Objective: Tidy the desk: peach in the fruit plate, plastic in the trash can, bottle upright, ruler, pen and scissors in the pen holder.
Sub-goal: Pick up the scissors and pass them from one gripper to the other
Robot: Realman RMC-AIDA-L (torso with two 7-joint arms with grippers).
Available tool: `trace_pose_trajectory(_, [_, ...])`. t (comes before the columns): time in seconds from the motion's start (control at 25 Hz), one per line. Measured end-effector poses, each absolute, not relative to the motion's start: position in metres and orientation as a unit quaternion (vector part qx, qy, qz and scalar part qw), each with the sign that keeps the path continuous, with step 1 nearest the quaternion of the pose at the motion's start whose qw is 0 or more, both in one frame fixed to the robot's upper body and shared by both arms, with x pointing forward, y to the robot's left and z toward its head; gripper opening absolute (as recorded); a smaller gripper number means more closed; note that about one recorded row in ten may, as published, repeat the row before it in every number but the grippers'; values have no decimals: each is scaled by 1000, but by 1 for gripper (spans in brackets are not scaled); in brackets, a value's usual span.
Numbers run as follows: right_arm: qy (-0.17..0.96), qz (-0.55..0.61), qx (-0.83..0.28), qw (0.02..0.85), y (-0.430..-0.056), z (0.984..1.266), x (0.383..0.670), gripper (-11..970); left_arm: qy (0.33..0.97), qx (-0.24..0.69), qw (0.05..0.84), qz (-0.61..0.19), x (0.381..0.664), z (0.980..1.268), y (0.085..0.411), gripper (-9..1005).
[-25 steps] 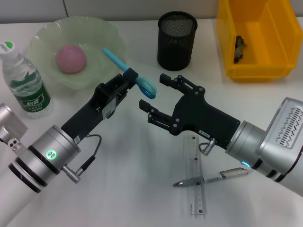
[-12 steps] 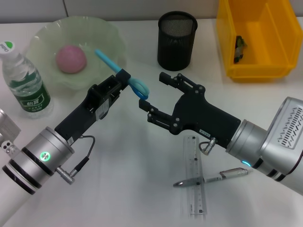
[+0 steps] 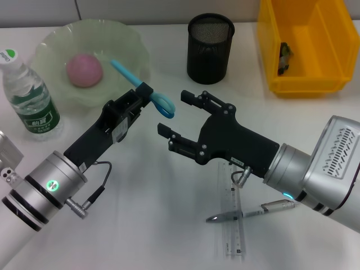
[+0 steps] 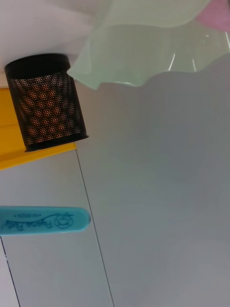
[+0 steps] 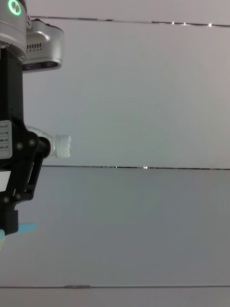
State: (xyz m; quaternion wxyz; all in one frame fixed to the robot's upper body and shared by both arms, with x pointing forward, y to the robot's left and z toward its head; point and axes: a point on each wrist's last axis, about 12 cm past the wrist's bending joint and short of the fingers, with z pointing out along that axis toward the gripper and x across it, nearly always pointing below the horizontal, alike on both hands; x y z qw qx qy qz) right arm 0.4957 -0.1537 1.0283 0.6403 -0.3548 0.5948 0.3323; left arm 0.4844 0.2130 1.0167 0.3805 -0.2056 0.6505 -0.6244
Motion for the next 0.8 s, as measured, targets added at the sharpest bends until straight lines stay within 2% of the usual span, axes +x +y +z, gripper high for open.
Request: trace_pose_trajectory(0.8, [600,303,-352,651,-152,1026,497,768,642,-214,375,-633,484,1018,207,217])
